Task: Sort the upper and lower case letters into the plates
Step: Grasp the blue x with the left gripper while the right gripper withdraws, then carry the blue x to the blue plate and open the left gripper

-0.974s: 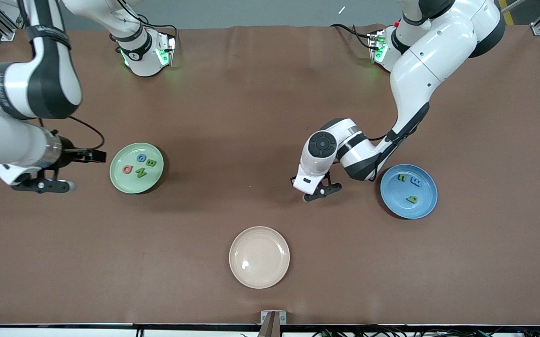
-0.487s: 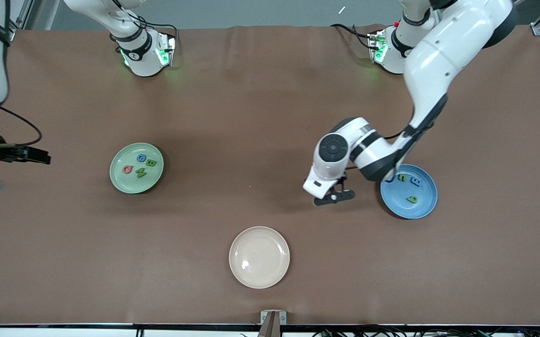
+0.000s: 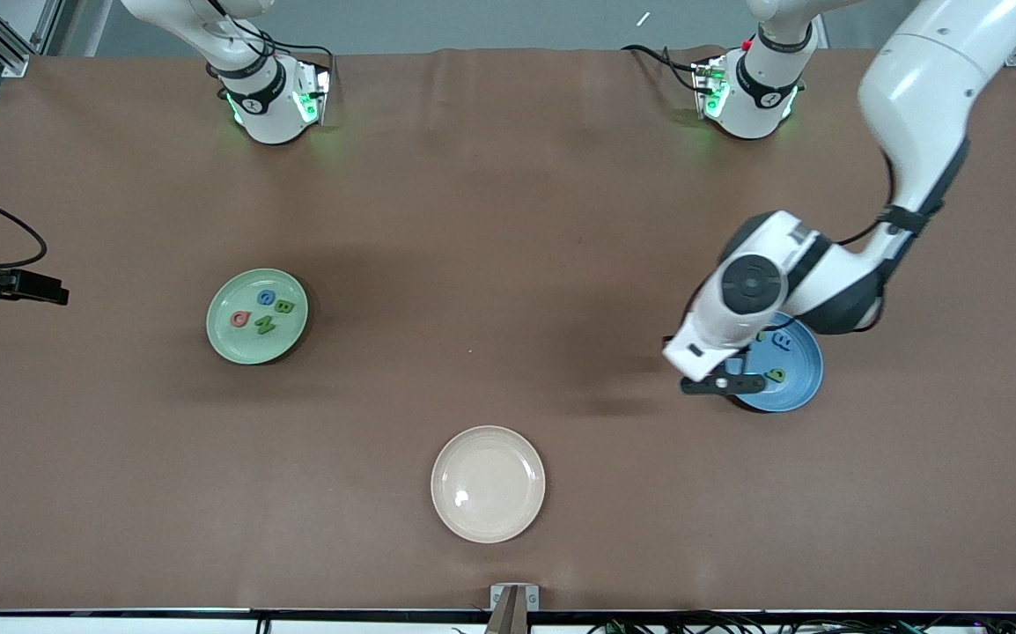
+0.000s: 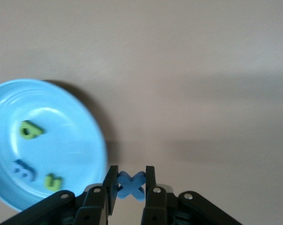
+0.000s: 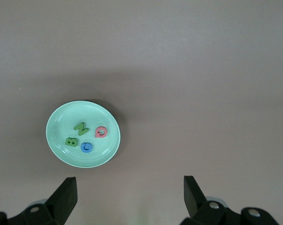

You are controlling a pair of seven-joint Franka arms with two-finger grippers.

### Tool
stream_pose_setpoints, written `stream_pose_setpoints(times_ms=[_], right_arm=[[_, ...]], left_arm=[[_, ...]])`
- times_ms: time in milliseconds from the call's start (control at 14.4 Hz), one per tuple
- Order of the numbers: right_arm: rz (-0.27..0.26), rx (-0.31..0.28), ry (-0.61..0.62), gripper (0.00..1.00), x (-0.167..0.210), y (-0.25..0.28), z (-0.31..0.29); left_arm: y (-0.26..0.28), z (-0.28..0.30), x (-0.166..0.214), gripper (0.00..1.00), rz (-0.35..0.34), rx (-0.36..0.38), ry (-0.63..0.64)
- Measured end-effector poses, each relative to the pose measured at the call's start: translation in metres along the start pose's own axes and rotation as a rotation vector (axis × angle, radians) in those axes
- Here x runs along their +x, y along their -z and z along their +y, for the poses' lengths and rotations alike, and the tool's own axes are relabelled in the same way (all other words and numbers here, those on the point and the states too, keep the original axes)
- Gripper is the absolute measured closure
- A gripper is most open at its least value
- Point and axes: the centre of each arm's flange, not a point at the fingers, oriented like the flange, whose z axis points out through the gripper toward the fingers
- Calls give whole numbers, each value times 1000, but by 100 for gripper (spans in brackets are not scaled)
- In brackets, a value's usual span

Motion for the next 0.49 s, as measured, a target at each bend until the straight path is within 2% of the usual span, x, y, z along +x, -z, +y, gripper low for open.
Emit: stream_pose_setpoints(times_ms=[139,487], right_arm=[[21,-2,7,0,0,12,-4],[-36,13,34,0,-8,21,-21]], left_arm=[[-16,-35,-2,73,6,-9,-33],[-45,-83,-9,73,62,-35,-123]])
